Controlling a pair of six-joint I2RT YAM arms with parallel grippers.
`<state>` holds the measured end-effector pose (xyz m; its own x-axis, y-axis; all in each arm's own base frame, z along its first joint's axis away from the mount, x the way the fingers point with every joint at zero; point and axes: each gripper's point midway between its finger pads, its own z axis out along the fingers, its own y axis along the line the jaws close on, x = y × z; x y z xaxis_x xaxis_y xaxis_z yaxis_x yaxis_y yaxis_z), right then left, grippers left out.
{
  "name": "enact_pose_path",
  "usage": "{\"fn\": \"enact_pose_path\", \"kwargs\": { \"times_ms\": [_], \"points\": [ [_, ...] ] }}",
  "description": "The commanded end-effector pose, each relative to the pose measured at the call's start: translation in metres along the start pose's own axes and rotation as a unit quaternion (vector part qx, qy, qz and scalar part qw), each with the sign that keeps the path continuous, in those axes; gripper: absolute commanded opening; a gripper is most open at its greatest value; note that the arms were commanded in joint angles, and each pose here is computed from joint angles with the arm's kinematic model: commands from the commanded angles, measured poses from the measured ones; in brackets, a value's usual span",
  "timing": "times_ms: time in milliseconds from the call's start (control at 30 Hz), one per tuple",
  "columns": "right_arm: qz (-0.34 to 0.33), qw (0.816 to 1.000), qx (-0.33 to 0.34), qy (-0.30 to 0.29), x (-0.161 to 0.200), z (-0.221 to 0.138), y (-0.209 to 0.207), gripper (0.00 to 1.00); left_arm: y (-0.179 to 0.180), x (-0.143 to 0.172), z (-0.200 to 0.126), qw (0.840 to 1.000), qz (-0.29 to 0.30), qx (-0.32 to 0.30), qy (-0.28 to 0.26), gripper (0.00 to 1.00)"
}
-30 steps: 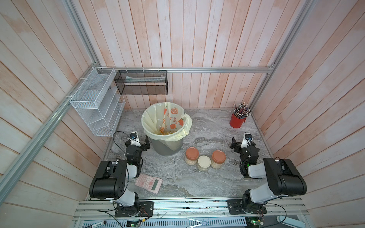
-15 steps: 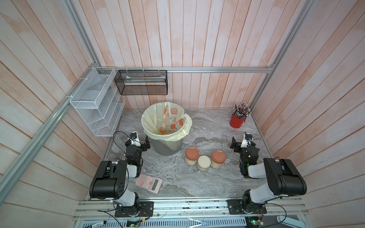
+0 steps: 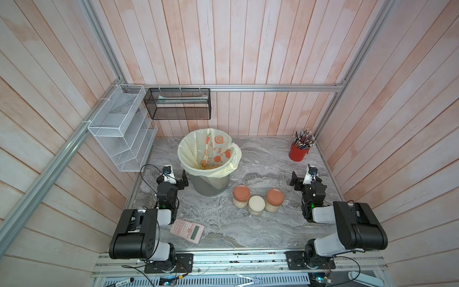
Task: Empty expired oatmeal from jars
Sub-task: Pick up the jar from the center of the board.
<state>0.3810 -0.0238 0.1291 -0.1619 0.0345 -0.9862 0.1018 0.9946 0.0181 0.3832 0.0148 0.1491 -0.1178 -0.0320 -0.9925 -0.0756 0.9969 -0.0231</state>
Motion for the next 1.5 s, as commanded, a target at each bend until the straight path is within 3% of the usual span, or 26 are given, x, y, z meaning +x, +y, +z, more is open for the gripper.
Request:
{"fn": "enact_pose_path", "kwargs": {
  "times_ms": [0,133,400,667,933,1133,1267,1467],
  "points": [
    [-0.004,1.0,-0.006,0.005,-0.015,0.004,0.003,0.98,0.005,-0.012,-0.004,1.0,-0.007,-0.011,-0.002,1.0],
    [-0.001,1.0,-0.009,-0.003,-0.03,0.0,0.005,0.98,0.008,-0.027,-0.014,1.0,-0.021,-0.022,-0.007,1.0],
    [0.071,0.997,-0.033,0.009,-0.054,-0.019,0.013,0.98,0.006,-0.058,-0.049,0.99,-0.139,-0.009,-0.013,1.0],
    [0.14,0.986,-0.085,0.036,-0.071,-0.052,0.031,0.98,-0.014,-0.052,-0.096,0.968,-0.24,0.042,0.054,1.0],
    [0.169,0.969,-0.116,0.135,-0.072,-0.079,0.059,0.98,-0.055,-0.053,-0.126,0.943,-0.274,0.149,0.12,1.0],
    [0.196,0.949,-0.131,0.209,-0.054,-0.1,0.093,0.98,-0.079,-0.056,-0.145,0.922,-0.295,0.215,0.13,1.0],
    [0.183,0.94,-0.139,0.253,-0.039,-0.112,0.121,0.98,-0.101,-0.038,-0.155,0.908,-0.288,0.251,0.169,1.0],
    [0.146,0.932,-0.12,0.31,-0.019,-0.123,0.145,0.98,-0.136,-0.02,-0.166,0.901,-0.263,0.283,0.198,1.0]
  ]
}}
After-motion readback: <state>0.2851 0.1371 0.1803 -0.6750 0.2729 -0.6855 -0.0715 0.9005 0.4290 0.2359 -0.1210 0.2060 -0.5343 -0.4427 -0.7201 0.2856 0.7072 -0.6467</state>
